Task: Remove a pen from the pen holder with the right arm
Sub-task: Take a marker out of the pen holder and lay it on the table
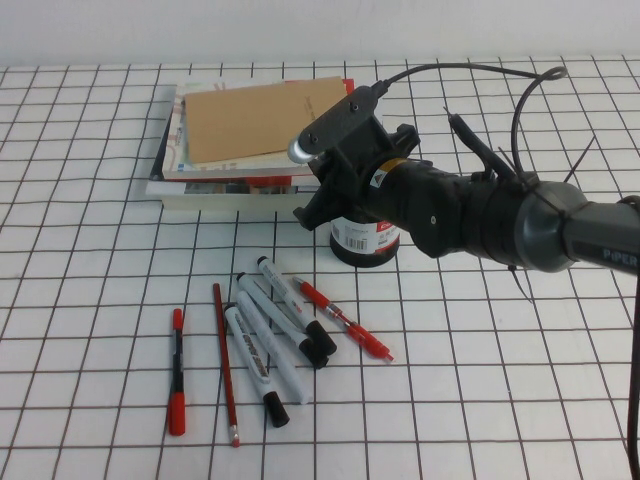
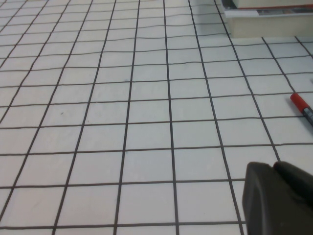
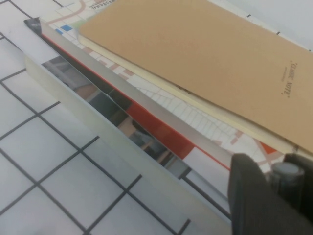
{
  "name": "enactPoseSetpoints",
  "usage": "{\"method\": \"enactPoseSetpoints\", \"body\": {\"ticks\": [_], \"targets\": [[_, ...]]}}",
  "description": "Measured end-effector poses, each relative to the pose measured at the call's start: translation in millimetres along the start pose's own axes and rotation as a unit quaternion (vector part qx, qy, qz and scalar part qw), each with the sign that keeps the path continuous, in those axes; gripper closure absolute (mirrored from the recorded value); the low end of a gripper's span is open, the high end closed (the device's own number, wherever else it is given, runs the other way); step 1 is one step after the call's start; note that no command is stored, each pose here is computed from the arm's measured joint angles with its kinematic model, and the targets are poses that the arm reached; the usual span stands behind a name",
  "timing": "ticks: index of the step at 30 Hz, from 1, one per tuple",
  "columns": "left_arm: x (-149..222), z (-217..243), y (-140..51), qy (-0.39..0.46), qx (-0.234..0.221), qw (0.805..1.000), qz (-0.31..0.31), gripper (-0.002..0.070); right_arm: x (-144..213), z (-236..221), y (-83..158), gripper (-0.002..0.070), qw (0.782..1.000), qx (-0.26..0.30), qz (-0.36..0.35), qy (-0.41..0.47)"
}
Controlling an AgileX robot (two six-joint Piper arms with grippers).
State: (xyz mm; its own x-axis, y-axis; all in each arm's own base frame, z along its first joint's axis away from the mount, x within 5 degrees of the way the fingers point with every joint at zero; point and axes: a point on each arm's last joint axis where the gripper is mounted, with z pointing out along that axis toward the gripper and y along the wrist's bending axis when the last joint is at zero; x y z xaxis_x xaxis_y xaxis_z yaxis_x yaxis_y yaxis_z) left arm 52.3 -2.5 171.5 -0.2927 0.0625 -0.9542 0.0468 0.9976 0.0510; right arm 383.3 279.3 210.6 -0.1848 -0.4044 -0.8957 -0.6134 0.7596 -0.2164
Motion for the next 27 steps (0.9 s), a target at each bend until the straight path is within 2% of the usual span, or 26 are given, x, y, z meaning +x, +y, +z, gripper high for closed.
{"method": "enactPoseSetpoints", "body": {"ticks": [14,27], "targets": [[0.0,0.0,0.0,0.000,0.000,1.000,0.000,0.0679,-8.4,-6.9,-1.9,0.0583,1.000,-0.001,0.011,-0.004],[0.0,0.0,0.0,0.000,0.000,1.000,0.000,0.0679,-101.5,-101.0,-24.3,0.0583,0.994,0.006,0.019,-0.111]]}}
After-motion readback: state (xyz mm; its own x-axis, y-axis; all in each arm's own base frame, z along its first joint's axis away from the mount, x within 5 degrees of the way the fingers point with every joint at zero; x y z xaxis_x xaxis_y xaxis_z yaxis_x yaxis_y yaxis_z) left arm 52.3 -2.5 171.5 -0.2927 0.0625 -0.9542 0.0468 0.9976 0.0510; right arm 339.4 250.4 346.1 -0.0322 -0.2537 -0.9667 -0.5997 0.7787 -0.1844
